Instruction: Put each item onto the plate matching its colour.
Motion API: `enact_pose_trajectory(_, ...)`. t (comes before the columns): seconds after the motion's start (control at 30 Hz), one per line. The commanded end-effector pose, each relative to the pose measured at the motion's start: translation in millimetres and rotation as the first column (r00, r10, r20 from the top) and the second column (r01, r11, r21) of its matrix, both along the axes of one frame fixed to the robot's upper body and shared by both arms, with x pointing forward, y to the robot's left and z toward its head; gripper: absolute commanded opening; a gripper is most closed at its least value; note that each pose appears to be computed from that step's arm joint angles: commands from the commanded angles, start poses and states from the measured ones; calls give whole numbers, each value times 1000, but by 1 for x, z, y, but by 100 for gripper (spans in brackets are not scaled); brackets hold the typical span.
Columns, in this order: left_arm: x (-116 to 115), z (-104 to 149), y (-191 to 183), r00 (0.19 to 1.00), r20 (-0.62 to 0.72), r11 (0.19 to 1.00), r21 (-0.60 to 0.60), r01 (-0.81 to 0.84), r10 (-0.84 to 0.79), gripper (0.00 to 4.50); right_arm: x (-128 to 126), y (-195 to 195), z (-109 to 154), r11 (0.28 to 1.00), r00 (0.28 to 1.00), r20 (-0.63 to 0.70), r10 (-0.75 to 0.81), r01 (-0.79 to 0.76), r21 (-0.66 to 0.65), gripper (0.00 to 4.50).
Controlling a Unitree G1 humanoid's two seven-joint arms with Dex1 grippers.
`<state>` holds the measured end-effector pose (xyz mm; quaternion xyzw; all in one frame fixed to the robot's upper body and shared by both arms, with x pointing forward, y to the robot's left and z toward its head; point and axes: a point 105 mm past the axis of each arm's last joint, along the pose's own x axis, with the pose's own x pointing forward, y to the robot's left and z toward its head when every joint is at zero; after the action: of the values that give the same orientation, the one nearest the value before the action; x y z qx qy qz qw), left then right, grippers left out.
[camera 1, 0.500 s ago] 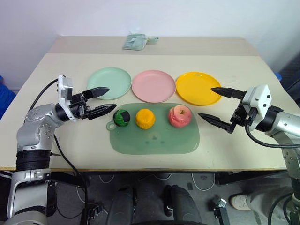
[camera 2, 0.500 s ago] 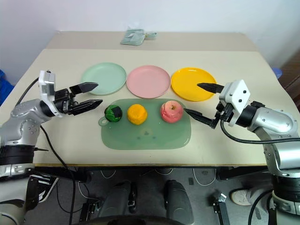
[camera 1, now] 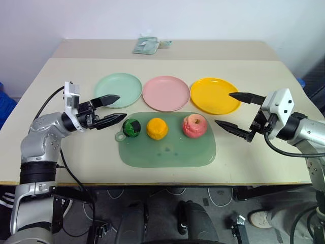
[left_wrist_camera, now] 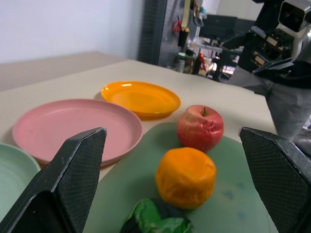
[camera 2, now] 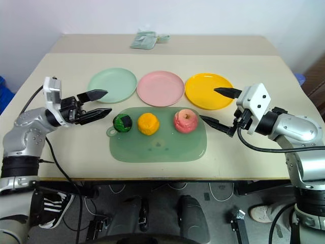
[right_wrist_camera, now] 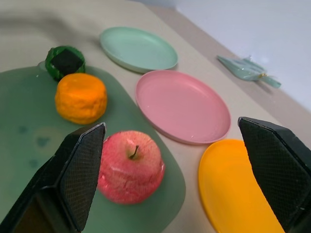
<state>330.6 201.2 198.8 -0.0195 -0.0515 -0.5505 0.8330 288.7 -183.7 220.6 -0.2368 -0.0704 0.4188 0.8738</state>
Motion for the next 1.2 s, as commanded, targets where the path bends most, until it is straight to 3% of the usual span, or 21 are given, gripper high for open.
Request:
enact_pose_trajectory(0.03,1,14,6,999,40,1000,16,5,-6,450,0,7,13,1000,997,79,19,-19,-3,446)
enact_pose_trajectory(0.27,-9,18,9,996,14,995,41,86,-86,450,-4,33,11,994,993,57,104,-105,16,446)
enact_pose_trajectory(0.47,-7,-15,8,995,34,958,275,86,-99,450,-17,49,10,983,983,-3,181,-181,7,446)
enact_pose_trajectory(0.8,6,-29,-8,991,62,959,268,96,-117,450,-49,69,8,958,956,-135,260,-273,-84,446)
enact_pose_trajectory(0.97,10,-40,-22,991,25,960,250,125,-135,450,-50,71,11,965,959,-139,246,-256,-60,446)
enact_pose_trajectory(1.2,16,-64,-40,987,49,934,336,125,-150,450,-49,68,10,971,966,-140,219,-230,-62,446)
